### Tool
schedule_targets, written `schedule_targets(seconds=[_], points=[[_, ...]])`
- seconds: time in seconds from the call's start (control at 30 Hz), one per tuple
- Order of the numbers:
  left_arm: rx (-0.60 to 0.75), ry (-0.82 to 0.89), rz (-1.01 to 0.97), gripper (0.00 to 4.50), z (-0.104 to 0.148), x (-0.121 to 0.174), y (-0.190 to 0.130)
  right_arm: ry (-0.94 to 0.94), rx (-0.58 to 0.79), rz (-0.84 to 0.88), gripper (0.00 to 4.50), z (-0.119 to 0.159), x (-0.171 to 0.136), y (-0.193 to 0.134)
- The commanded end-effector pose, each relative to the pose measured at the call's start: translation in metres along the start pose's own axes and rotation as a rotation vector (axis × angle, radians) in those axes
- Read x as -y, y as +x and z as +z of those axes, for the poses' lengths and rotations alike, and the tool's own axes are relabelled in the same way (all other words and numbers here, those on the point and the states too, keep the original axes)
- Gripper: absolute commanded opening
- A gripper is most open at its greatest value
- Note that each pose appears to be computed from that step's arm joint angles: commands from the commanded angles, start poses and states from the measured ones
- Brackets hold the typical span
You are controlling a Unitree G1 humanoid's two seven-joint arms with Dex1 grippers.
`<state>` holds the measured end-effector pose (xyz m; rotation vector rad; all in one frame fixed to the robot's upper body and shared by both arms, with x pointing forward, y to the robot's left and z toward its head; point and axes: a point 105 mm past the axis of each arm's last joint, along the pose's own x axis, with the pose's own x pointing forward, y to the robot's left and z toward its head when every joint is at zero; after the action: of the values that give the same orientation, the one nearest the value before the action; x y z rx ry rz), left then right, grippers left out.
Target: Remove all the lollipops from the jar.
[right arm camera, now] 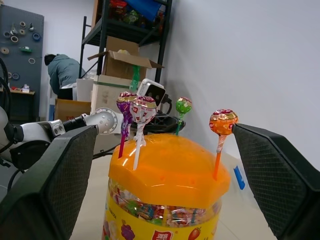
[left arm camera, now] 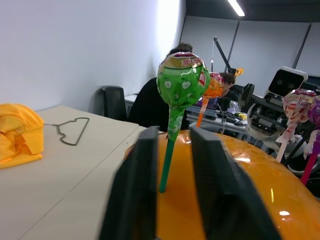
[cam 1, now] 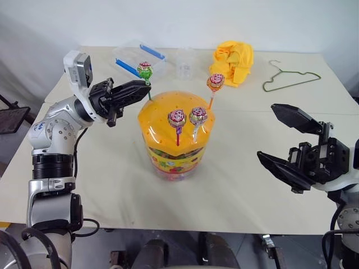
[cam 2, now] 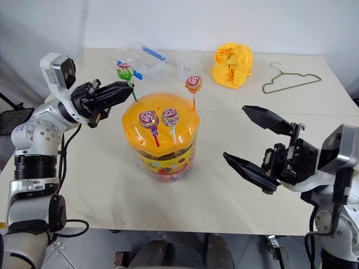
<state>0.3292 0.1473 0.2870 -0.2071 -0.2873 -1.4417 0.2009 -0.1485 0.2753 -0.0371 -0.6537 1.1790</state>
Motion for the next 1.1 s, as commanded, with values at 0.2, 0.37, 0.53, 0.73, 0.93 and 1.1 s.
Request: schedule_targets(seconds=[0.2, 0.37, 0.53, 0.73, 0.93, 1.1], points=[[0.327, 0.121, 0.156, 0.01, 0.077, -0.009, -0.01, -0.011, 0.056, 0.015, 4.5, 0.007, 0.004, 0.003], [0.279, 0.089, 0.433, 0.01, 0.082, -0.012, -0.071, -0.019, 0.052, 0.056, 4.5, 0.001, 0.008, 0.006], [-0.136, 0.055, 0.93, 0.01, 0.03, 0.001, -0.175, -0.008, -0.006, 0.114, 4.5, -0.011, 0.007, -0.001], [-0.528, -0.237, 1.254, 0.01, -0.064, 0.084, -0.27, 0.012, -0.17, 0.259, 4.5, -0.043, -0.001, -0.021], [-0.512, -0.287, 1.291, 0.01, -0.095, 0.108, -0.281, 0.028, -0.216, 0.289, 4.5, -0.053, 0.0, -0.031], [-0.443, -0.257, 1.229, 0.98, -0.109, 0.102, -0.272, 0.027, -0.216, 0.284, 4.5, -0.05, 0.004, -0.033]])
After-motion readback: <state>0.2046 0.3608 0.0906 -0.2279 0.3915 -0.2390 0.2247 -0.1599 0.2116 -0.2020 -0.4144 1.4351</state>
